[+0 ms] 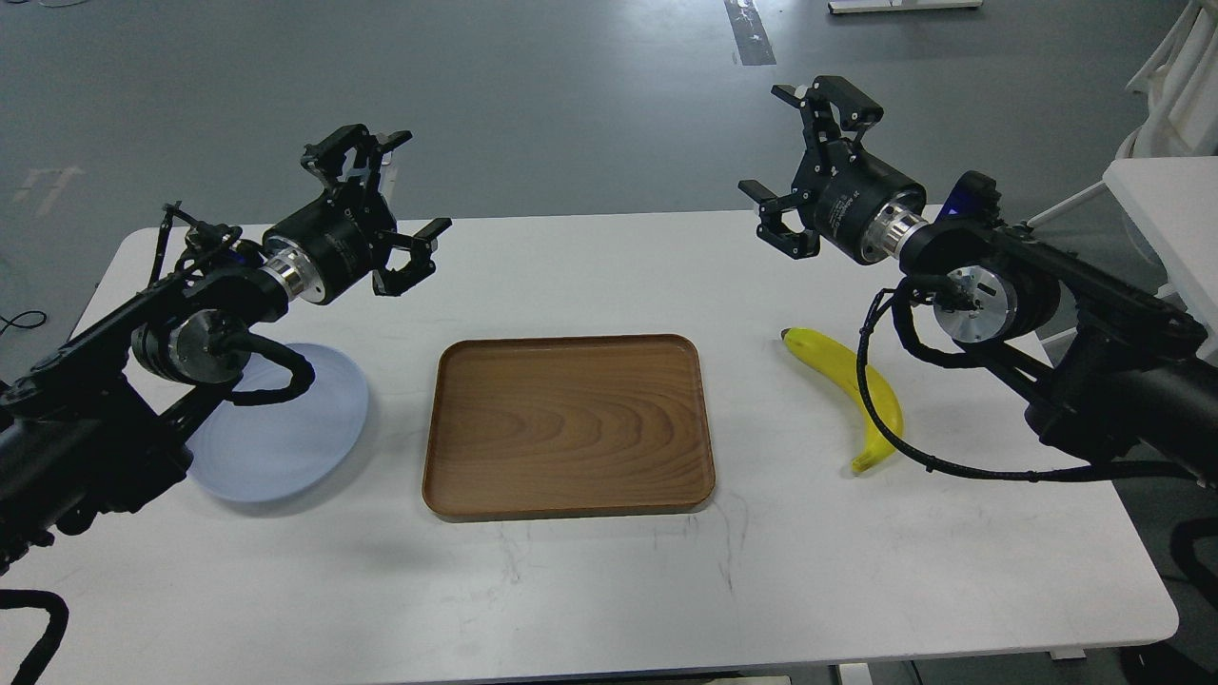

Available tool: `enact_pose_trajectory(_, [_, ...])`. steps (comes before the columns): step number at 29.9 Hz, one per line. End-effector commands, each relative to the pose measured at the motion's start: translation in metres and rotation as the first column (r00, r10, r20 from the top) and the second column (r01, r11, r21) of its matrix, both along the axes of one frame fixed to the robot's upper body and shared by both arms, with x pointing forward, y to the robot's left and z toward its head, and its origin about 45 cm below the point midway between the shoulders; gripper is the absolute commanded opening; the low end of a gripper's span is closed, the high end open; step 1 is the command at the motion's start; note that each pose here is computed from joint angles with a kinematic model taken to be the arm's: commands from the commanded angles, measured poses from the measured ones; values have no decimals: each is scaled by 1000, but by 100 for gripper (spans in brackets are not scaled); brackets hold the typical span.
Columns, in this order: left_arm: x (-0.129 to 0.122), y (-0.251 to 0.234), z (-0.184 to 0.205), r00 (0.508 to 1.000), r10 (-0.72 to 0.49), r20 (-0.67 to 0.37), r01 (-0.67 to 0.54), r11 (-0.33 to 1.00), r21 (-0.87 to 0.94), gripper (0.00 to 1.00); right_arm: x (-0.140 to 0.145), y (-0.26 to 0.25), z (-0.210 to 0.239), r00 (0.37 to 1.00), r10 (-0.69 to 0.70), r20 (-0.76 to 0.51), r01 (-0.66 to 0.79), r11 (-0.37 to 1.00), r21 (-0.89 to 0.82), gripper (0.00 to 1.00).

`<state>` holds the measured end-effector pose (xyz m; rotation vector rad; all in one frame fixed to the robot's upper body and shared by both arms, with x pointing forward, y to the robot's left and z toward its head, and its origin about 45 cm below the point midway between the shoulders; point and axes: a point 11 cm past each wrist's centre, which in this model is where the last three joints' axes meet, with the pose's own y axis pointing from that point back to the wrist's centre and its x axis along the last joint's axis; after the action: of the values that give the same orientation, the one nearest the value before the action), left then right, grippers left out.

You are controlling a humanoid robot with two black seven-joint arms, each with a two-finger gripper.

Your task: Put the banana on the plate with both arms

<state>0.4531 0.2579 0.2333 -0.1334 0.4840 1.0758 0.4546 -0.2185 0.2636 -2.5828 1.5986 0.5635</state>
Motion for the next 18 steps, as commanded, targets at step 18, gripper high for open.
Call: enact_pose_trajectory(18, [-1,6,0,1000,5,-8,-5,1000,2,98,2,2,3,1000,1,9,-1,1000,-1,100])
